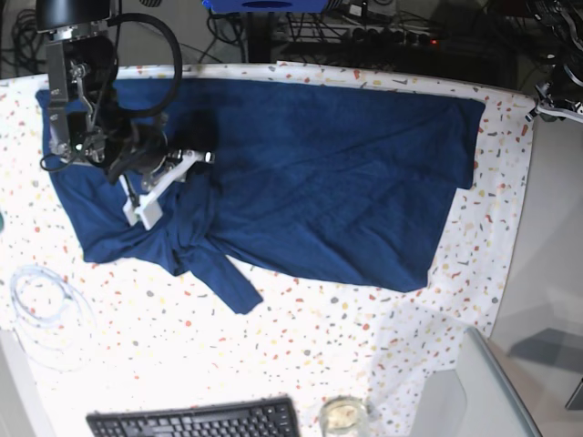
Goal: Layout the t-shirt on the table in an organized manner, then fold the t-shirt properly
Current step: 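Lift the sleeve with the right gripper and drag it across the shirt body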
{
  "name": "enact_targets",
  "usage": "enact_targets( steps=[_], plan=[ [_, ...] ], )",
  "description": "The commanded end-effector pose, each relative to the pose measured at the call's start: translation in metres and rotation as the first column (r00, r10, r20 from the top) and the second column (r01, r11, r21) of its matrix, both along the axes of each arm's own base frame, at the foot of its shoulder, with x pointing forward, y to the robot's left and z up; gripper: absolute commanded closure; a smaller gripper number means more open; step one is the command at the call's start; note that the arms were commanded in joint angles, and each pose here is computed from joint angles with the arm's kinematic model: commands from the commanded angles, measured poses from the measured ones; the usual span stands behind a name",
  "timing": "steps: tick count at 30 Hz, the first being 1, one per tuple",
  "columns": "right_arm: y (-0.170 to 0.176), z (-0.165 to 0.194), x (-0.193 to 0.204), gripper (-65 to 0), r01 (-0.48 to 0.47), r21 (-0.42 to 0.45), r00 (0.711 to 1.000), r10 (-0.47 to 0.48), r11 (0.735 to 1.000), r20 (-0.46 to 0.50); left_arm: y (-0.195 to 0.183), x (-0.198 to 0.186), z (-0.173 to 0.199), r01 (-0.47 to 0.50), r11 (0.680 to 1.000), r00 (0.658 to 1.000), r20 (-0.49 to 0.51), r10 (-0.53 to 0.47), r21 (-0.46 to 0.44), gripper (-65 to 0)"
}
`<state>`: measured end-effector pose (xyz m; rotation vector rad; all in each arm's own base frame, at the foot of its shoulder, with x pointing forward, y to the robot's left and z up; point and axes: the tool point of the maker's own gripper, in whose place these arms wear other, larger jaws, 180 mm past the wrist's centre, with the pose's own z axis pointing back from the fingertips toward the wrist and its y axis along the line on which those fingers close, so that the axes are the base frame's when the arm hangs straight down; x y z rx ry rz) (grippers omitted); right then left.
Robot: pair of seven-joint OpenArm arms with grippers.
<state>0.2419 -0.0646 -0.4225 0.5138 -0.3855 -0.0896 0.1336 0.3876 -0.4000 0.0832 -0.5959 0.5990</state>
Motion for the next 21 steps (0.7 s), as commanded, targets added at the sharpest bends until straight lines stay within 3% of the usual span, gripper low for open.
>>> enact_targets(
  steps=[1, 4, 9, 13, 16, 21],
  plan=[
    [-0.001, 0.027, 0.025, -23.7, 0.017, 0.009, 0.995, -0.017, 1.0, 0.102, 0.009, 0.004, 0.011, 0.002, 0.999, 1.0, 0.028, -0.003, 0.036, 0.0],
    [-0.006, 0.053, 0.062, -32.6, 0.036, -0.014, 0.981, -0.033, 0.999, 0.192, 0.009, 0.004, 0.011, 0.002, 0.999, 1.0, 0.028, -0.003, 0.036, 0.0],
    [-0.036, 0.042, 0.121, -33.5, 0.073, -0.185, 0.981, -0.037, 0.98, 0.193, 0.009, 0.004, 0.011, 0.002, 0.999, 1.0, 0.028, -0.003, 0.036, 0.0],
    [-0.041, 0.024, 0.157, -33.9, 0.003, -0.351, 0.985, 0.059, 0.937, 0.165, 0.009, 0.004, 0.011, 0.002, 0.999, 1.0, 0.028, -0.003, 0.037, 0.0],
    [-0.035, 0.009, 0.172, -33.9, -0.055, -0.42, 0.973, 0.143, 0.906, 0.183, 0.009, 0.004, 0.011, 0.002, 0.999, 1.0, 0.028, -0.003, 0.037, 0.0],
    [-0.053, -0.022, 0.18, -33.5, -0.071, -0.516, 0.979, 0.158, 0.854, 0.127, 0.01, 0.003, 0.011, 0.001, 0.999, 1.0, 0.027, -0.002, 0.037, 0.0]
  ],
)
